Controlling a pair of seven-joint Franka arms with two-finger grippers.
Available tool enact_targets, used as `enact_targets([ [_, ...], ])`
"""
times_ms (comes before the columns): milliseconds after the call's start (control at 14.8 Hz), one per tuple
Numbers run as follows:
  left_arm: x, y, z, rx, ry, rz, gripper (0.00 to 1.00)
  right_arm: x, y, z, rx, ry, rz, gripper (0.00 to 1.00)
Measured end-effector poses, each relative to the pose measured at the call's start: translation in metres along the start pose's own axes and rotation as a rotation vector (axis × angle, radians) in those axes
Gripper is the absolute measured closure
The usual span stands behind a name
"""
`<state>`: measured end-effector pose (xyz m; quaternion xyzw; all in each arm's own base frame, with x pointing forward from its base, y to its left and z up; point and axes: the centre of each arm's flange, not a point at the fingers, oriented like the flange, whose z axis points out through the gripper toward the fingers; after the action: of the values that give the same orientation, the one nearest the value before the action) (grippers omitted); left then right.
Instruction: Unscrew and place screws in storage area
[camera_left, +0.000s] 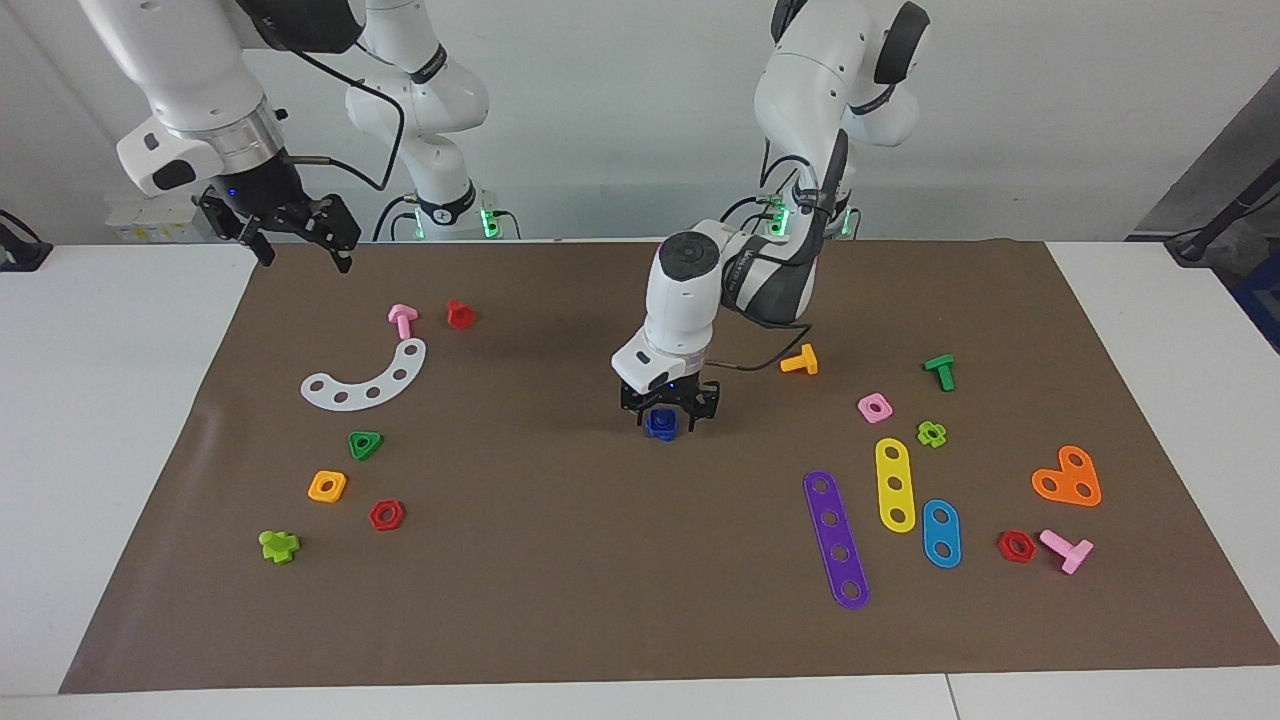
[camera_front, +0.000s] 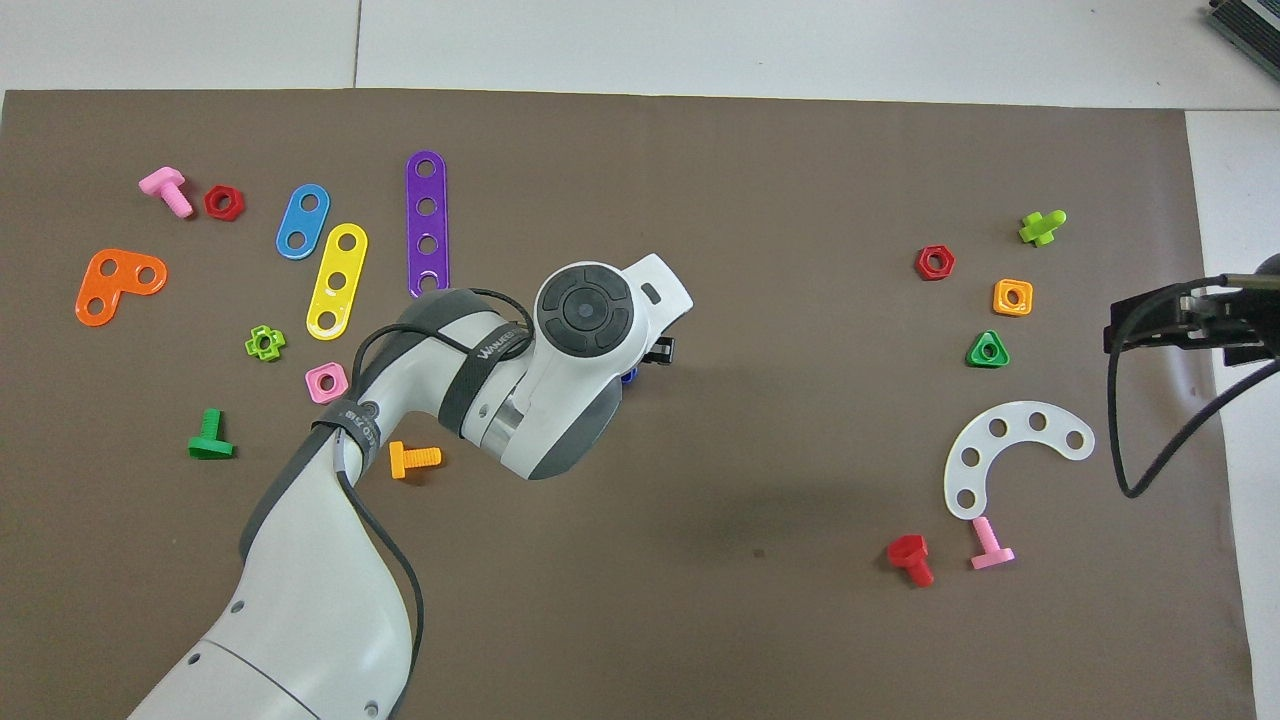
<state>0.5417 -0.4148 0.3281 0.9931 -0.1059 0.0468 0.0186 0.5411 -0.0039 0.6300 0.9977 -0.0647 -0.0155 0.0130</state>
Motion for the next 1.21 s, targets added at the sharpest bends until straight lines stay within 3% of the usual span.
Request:
enact_targets([
  [1214,-0.01,0.003,0.025,0.027,-0.019,0.033,0.22,0.0,0.0,0.0,0.0,0.0,0.0,0.0],
])
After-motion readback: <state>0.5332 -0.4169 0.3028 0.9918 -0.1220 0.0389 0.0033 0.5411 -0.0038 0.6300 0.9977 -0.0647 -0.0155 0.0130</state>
